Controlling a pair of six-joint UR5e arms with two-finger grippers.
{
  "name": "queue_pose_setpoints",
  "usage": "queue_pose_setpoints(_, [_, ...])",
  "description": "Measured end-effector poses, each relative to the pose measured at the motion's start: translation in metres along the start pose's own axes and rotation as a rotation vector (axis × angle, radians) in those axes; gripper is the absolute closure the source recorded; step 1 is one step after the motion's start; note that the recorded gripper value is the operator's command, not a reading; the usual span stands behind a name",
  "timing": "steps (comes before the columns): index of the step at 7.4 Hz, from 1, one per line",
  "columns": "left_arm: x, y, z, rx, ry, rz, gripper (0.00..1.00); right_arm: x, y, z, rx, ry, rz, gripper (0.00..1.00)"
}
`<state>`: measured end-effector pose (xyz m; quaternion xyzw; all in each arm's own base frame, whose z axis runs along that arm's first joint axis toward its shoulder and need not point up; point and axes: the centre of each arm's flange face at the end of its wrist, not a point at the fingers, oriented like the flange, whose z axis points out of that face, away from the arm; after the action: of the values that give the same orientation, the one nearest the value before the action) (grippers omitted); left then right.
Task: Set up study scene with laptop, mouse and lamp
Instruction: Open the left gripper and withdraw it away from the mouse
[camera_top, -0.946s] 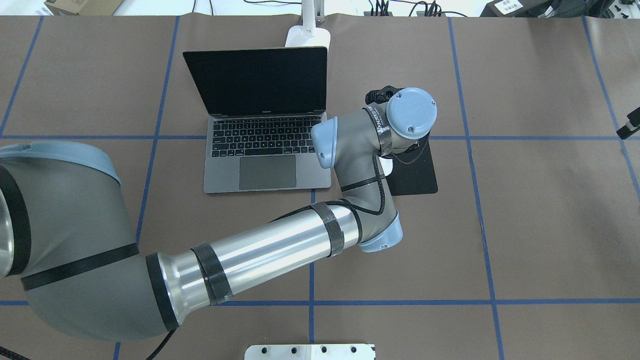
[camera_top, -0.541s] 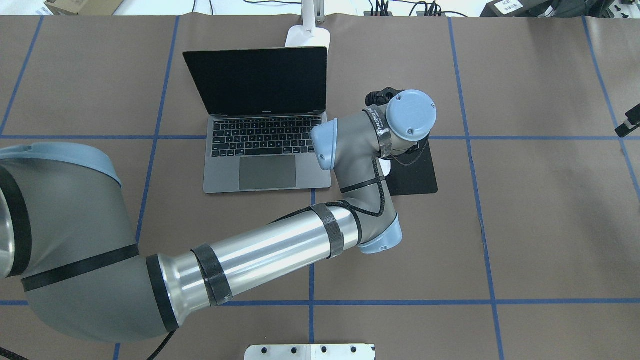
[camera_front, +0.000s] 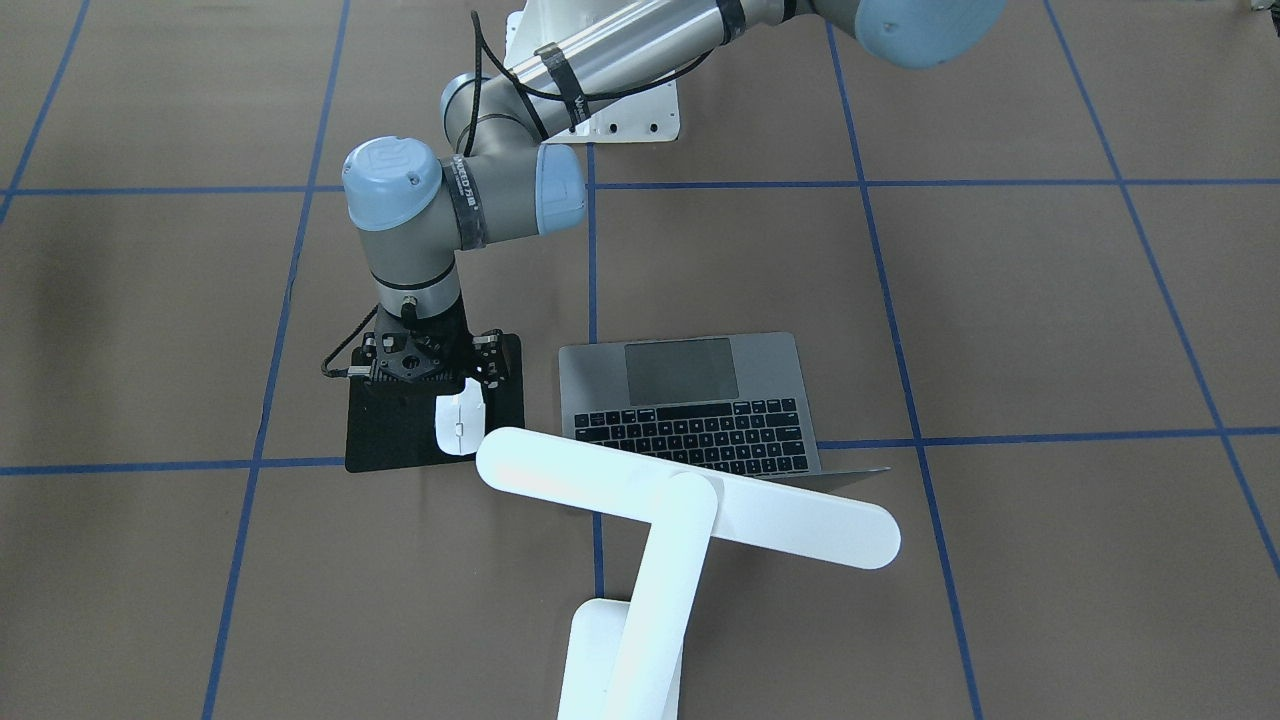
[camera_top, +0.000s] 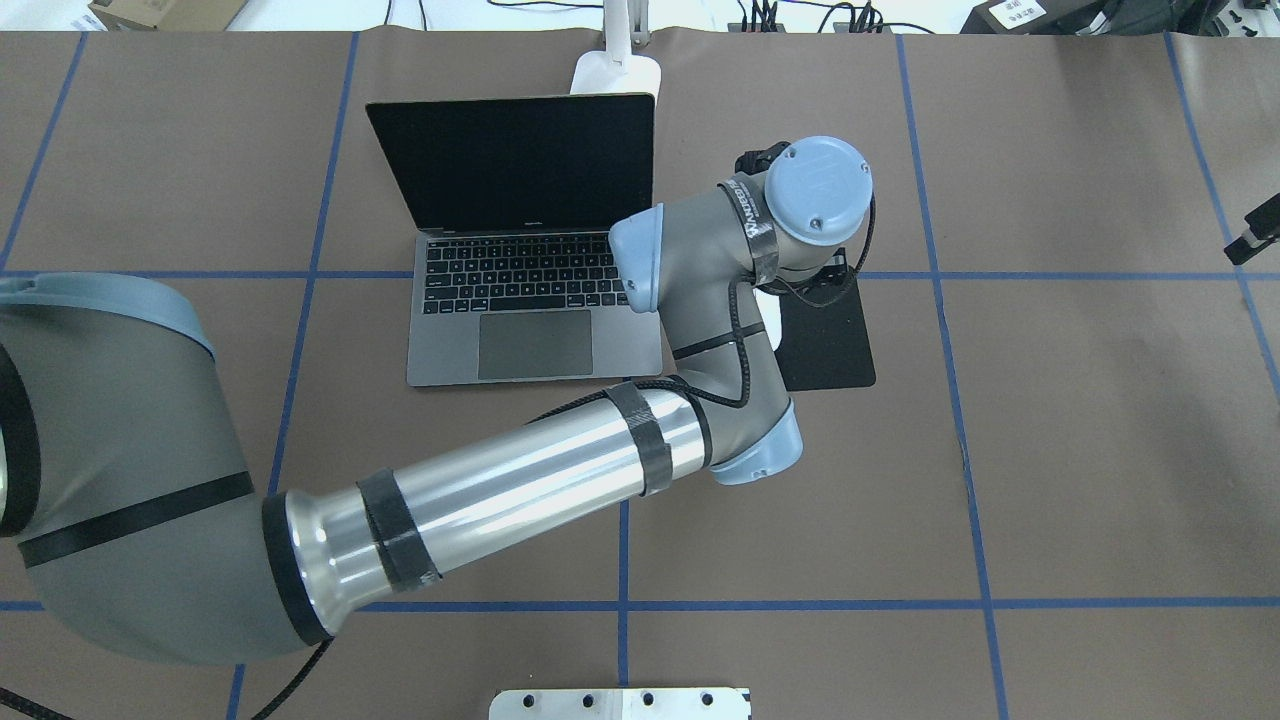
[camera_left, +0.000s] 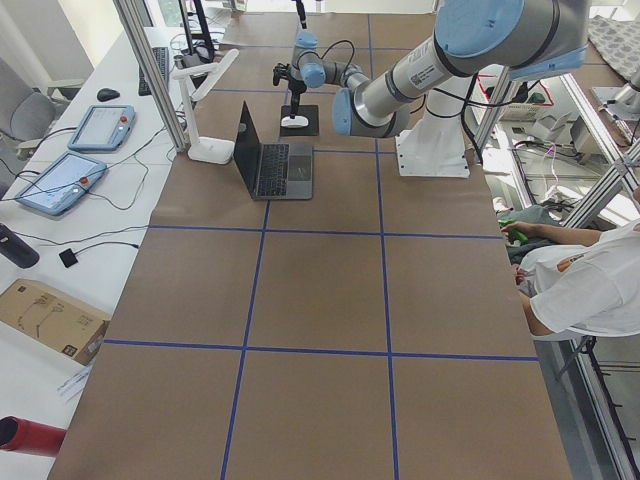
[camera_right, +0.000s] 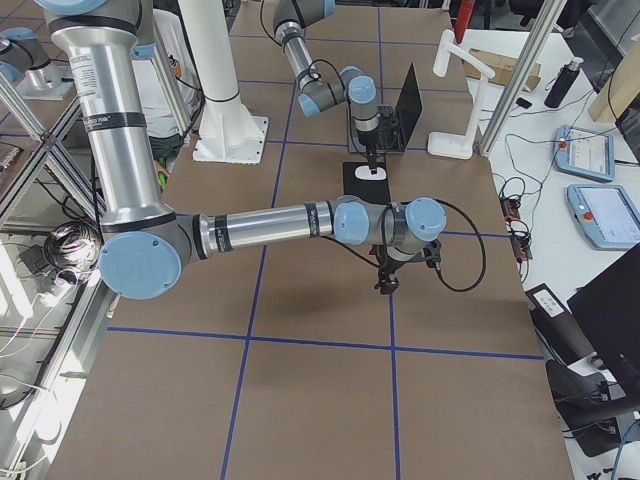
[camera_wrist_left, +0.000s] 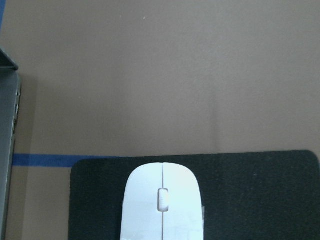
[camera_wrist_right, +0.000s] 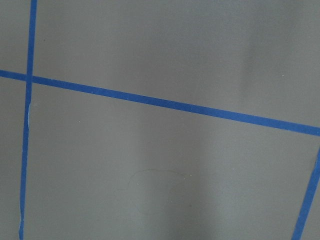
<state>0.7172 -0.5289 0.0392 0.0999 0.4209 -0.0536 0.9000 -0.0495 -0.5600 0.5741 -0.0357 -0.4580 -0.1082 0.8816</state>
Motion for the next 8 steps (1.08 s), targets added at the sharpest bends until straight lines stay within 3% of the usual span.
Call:
queue_pose_setpoints(3, [-0.152,-0.003,-0.046,-0.087,0.034,0.085,0.00,-0.001,-0.002,-0.003,0.006,0.011,-0.005,0.01])
queue_pose_setpoints(8, [-0.566,-0.016,-0.127,-0.211,0.011,0.361,0.00,0.001,-0.015,-0.025,0.036,0.111,-0.017,0.01])
